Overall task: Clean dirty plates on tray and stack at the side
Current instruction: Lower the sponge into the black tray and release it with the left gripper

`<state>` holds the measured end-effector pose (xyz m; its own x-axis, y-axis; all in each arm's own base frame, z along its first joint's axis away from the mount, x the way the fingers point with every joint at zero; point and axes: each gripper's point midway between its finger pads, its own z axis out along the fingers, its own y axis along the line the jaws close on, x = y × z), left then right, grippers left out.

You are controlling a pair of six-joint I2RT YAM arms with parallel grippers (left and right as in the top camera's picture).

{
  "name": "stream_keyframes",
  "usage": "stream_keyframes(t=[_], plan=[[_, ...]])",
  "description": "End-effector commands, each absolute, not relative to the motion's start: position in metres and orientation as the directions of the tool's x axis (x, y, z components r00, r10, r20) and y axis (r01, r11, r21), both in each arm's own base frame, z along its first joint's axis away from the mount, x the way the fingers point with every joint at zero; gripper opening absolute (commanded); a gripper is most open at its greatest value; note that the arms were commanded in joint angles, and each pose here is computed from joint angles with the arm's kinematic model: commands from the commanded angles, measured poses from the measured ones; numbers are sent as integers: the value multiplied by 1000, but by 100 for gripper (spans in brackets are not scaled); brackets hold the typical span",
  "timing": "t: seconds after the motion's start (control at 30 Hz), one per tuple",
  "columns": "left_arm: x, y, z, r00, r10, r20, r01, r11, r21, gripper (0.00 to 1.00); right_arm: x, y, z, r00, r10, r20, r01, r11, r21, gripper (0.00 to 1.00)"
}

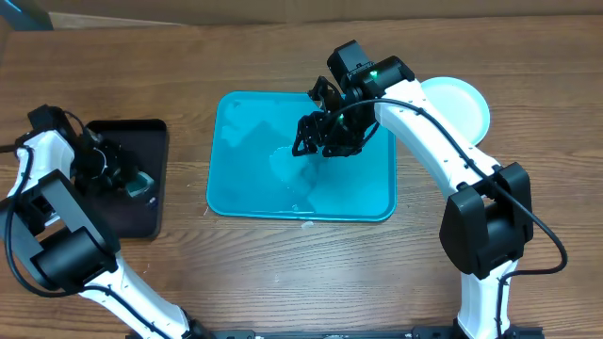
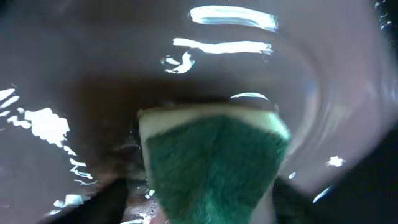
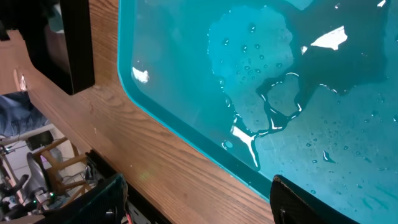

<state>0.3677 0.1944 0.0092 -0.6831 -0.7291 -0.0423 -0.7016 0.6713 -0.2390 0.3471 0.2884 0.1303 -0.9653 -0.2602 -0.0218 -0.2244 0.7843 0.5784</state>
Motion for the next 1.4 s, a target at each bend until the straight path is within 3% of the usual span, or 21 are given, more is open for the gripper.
stream_keyframes(t=[0.0,0.13,0.27,0.4,0.43,0.8,0.87,0.93,0.97,1.23,1.37], plan=[[357,204,-2,-690,-723,-20,-707,680,-191,78,348,287,141,-967,-252,-44,-230,779,584,75],[363,216,28,-676,-735,-52,-717,672,-187,57,348,287,141,-967,-253,-43,-229,779,584,75],[374,223,63,-671,-732,-118,-705,679,-202,47,349,288,141,-966,-253,-48,-232,778,584,75],[372,221,70,-675,-728,-123,-703,684,-193,19,351,289,141,-966,-252,-57,-237,775,586,75],[370,220,67,-676,-728,-113,-706,684,-185,17,351,289,141,-966,-252,-57,-237,775,586,75],[335,197,3,-680,-733,-13,-722,673,-164,21,353,290,142,-965,-252,-68,-243,772,587,76],[330,193,-9,-680,-733,-10,-722,672,-163,18,353,290,142,-965,-252,-72,-245,771,587,75],[327,192,-16,-680,-733,-10,-722,672,-163,4,353,290,142,-965,-252,-72,-245,771,588,75],[327,192,-16,-680,-733,-11,-722,672,-163,4,353,290,142,-965,-252,-72,-245,771,588,75],[348,206,43,-679,-734,-25,-720,673,-169,4,354,290,142,-965,-252,-74,-247,770,588,75],[365,197,78,-685,-728,-19,-701,666,-257,4,356,291,142,-964,-252,-83,-251,768,589,75]])
